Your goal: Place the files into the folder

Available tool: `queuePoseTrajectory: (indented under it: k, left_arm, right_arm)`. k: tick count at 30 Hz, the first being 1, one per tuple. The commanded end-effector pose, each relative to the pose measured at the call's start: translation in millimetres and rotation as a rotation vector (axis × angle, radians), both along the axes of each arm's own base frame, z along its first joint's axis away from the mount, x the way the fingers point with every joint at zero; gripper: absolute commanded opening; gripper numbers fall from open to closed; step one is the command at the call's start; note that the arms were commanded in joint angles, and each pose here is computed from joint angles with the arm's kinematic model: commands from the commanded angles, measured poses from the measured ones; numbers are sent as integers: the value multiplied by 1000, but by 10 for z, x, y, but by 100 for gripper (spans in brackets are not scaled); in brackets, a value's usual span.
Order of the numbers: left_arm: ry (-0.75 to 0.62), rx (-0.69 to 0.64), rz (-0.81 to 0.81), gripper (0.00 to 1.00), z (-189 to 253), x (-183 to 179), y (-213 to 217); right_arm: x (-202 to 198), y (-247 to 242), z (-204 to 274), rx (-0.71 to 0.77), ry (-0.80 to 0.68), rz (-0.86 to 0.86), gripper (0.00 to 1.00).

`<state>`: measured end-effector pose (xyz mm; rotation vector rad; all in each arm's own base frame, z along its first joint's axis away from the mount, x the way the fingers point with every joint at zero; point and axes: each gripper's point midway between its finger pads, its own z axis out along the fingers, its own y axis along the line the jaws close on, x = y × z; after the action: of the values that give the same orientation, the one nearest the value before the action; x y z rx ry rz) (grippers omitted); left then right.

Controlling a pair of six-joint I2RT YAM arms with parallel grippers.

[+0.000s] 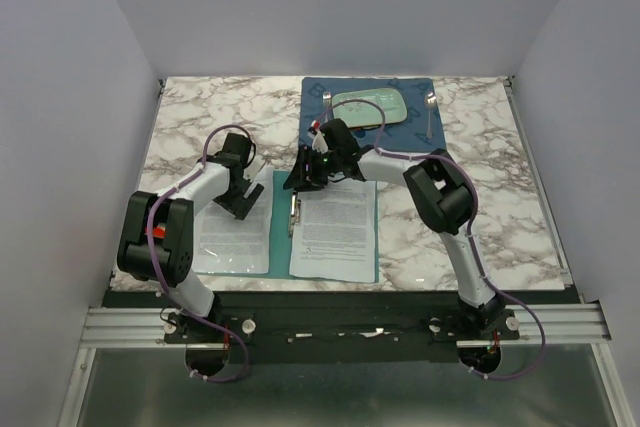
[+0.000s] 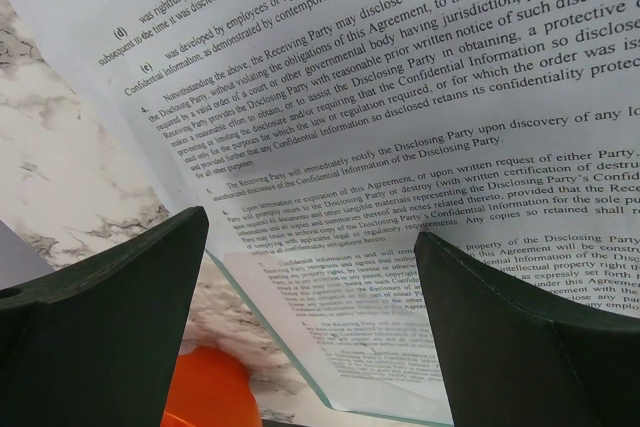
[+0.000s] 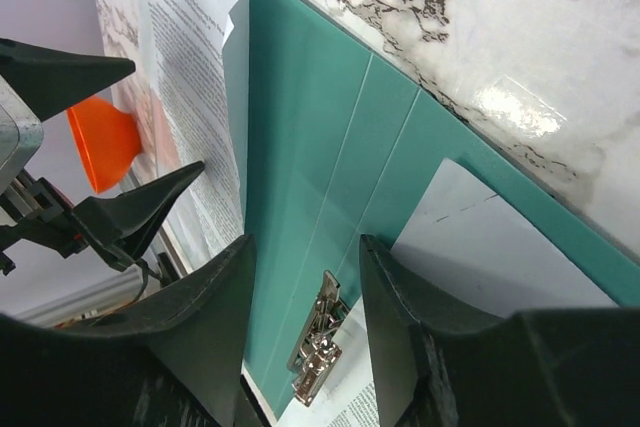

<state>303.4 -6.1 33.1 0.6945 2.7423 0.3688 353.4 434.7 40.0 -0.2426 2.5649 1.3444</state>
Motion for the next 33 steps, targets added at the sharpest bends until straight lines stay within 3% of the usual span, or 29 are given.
queuePoseTrajectory:
  k: [1, 33]
  left_arm:
    - [-8, 5, 7, 99, -6, 31, 23]
    - [-14, 10, 10, 99, -9, 51, 29]
  right_arm:
    - [-88, 36, -122, 21, 29, 20, 54]
    - [-225, 194, 332, 144, 16, 62, 47]
